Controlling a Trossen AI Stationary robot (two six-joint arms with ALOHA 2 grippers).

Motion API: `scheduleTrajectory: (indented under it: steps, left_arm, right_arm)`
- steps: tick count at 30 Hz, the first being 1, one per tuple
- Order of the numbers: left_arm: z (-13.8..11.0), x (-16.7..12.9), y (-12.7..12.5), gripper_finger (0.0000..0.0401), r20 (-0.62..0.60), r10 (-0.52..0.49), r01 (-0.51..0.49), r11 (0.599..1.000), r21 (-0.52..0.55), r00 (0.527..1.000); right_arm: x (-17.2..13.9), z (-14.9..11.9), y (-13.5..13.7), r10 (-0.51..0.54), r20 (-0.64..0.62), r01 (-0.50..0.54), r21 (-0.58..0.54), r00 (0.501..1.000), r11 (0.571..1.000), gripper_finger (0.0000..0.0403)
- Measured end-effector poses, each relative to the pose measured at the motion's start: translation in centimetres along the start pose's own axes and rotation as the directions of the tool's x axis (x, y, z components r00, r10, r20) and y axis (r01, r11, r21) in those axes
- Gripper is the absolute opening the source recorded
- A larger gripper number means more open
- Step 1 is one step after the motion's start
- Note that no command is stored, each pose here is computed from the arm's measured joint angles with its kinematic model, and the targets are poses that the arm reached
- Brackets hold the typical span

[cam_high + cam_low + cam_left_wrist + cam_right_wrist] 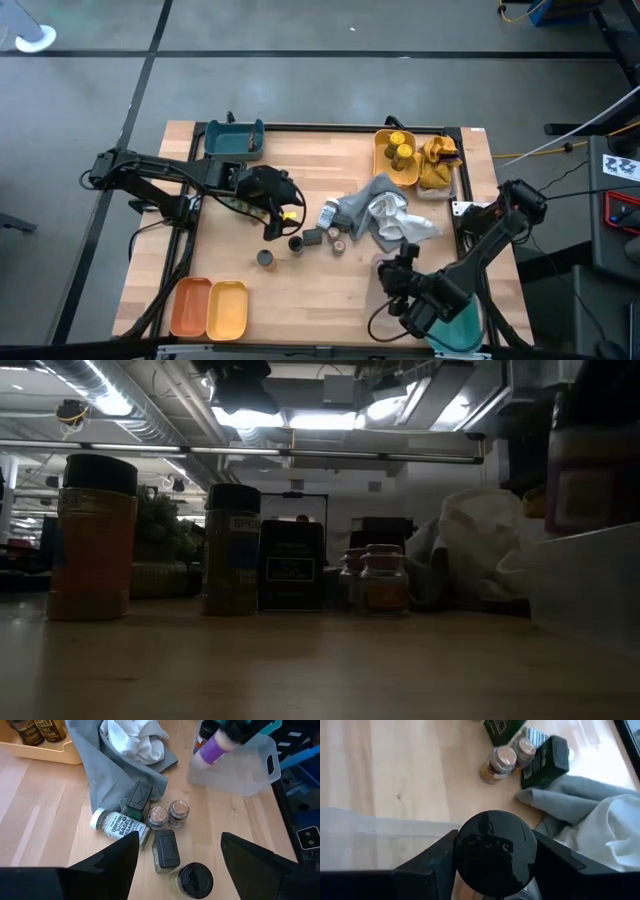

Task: Sort spices by type
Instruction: Put the black seasoning bottle into the transparent bin

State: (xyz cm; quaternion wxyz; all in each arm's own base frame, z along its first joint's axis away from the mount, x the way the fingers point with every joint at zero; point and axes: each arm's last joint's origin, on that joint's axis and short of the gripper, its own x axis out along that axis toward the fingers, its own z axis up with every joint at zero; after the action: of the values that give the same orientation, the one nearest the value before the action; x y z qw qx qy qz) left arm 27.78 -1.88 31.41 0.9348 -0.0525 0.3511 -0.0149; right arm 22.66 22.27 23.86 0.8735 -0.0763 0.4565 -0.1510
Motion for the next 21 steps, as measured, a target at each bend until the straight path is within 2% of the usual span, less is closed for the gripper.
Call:
scheduleTrajectory:
  steps: [12,21]
  left_arm:
    - [0.2,0.0,0.0,0.0265,0.017,-0.002,0.002,1.000,-0.018,1.000]
    - [0.1,0.0,0.0,0.0265,0.014,-0.002,0.002,1.000,-0.019,1.000]
  right_arm:
    - [1.9,-1.6,0.2,-0.001,0.002,0.001,0.106,1.000,0.994,0.0209]
    - [2.4,-2.2,0.2,-0.003,-0.013,0.004,0.102,1.000,0.995,0.0223]
